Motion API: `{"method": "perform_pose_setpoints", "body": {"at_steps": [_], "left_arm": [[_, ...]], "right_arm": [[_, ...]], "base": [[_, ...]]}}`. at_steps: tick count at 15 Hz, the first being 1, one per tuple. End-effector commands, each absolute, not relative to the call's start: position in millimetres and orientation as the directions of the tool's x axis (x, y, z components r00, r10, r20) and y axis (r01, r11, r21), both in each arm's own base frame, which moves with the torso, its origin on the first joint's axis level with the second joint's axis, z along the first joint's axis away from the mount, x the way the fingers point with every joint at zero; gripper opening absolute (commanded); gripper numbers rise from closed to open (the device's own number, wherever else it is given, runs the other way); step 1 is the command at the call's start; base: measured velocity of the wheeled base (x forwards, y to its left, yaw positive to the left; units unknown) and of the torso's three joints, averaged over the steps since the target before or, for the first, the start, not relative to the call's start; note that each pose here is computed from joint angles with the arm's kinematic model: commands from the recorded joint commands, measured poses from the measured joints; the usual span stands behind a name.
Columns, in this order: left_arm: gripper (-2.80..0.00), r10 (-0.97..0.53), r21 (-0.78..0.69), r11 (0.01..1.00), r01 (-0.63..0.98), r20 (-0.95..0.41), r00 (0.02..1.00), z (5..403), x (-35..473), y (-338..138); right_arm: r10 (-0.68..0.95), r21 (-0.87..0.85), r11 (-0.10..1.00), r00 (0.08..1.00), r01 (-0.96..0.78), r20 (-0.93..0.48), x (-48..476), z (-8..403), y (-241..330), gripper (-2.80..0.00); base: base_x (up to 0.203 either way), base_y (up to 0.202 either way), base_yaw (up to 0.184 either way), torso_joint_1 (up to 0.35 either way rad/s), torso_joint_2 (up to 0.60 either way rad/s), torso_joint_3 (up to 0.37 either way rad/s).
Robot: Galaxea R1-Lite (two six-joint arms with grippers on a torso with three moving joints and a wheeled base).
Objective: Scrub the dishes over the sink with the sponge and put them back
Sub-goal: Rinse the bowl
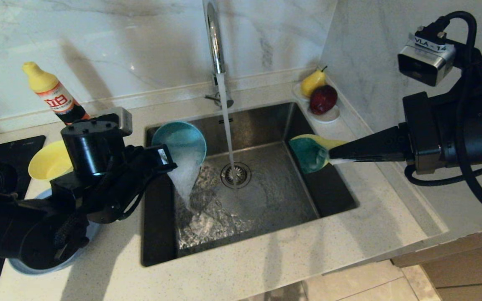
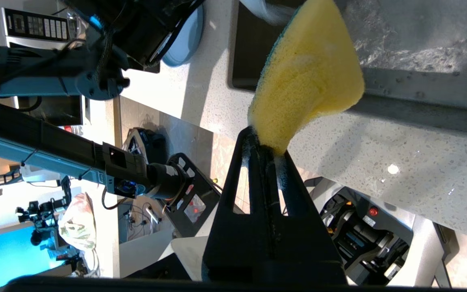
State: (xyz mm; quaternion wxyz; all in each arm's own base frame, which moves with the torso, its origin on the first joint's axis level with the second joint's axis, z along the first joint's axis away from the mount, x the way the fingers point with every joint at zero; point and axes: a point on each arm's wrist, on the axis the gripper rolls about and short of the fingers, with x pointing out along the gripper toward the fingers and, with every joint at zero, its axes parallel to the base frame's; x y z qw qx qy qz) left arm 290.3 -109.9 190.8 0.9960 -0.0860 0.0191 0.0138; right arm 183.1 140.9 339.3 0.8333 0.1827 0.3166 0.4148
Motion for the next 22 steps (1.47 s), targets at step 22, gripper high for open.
{"method": "perform_pose_setpoints", "body": {"at_steps": [22], "left_arm": [[-2.8, -0.138, -0.035, 0.987, 0.16, 0.347, 0.928, 200.3, 269.7, -104.8]], "right_arm": [[0.803, 0.573, 0.594, 0.449, -0.564, -0.391, 189.2, 334.1, 144.6, -2.8]], "base": [[0.0, 0.0, 0.0, 0.0, 0.0, 0.0]]}}
